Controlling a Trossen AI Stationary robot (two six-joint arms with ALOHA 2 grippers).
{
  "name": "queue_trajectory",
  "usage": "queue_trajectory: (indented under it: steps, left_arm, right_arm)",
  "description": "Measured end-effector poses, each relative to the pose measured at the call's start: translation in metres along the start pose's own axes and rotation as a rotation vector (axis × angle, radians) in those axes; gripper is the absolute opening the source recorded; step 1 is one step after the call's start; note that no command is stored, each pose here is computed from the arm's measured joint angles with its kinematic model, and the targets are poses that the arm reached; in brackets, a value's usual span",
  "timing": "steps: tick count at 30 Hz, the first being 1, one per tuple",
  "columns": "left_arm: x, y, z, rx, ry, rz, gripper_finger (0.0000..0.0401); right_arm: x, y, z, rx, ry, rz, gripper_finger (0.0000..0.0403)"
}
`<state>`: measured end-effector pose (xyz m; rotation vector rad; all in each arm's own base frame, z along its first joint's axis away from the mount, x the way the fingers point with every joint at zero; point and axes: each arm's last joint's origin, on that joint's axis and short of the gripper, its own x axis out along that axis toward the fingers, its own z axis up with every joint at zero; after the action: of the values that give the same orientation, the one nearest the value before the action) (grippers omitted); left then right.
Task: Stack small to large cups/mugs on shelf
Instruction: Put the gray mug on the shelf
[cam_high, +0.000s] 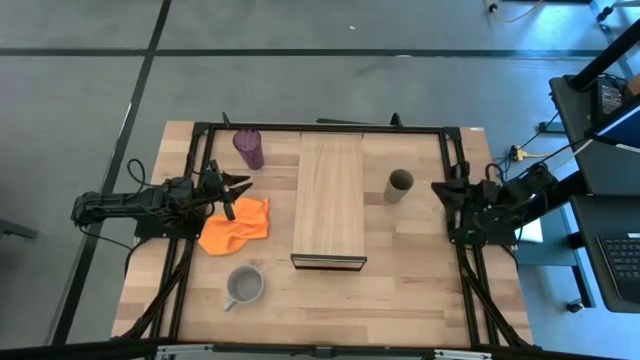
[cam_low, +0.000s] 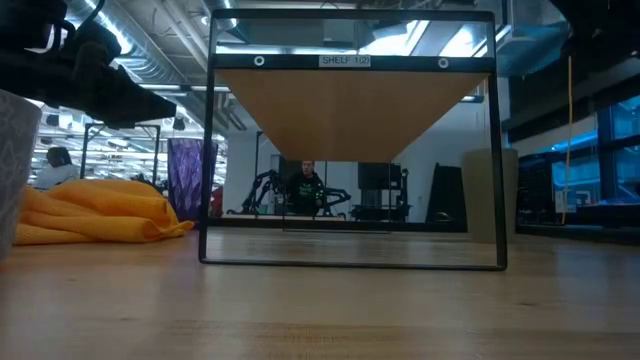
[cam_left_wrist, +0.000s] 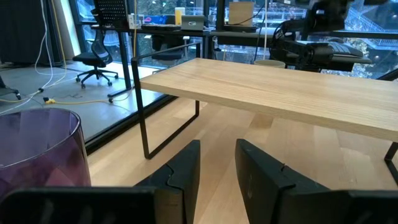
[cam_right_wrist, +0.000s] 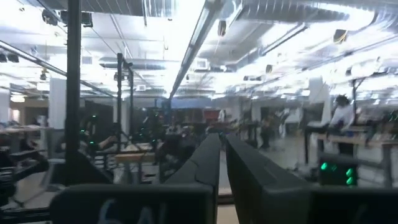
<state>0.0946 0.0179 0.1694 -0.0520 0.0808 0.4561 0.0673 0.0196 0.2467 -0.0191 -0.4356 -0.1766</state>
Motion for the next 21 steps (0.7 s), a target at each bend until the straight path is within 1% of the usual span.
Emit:
queue_trajectory:
  steps: [2, 6, 9, 13, 16, 21]
  left_arm:
    - [0.0, 0.0, 0.0, 0.0, 0.0, 0.0, 0.0096]
    - [0.0, 0.0, 0.0, 0.0, 0.0, 0.0, 0.0096]
    - [0.0, 0.0, 0.0, -0.001, -0.001, 0.001, 0.0096]
    - [0.0, 0.0, 0.0, 0.0, 0.0, 0.0, 0.0096]
    - [0.0, 0.0, 0.0, 0.0, 0.0, 0.0, 0.0096]
    - [0.0, 0.0, 0.0, 0.0, 0.0, 0.0, 0.0096]
  right_arm:
    - [0.001, -0.003, 0.009, -0.026, 0.019, -0.012, 0.0032]
    - [0.002, -0.01, 0.023, -0.065, 0.116, -0.103, 0.0032]
    - [0.002, -0.015, 0.033, -0.095, 0.159, -0.132, 0.0032]
    - [0.001, -0.02, 0.046, -0.145, 0.19, -0.124, 0.0032]
    - [0.0, -0.023, 0.053, -0.179, 0.187, -0.123, 0.0032]
    - [0.0, -0.025, 0.058, -0.177, 0.176, -0.127, 0.0032]
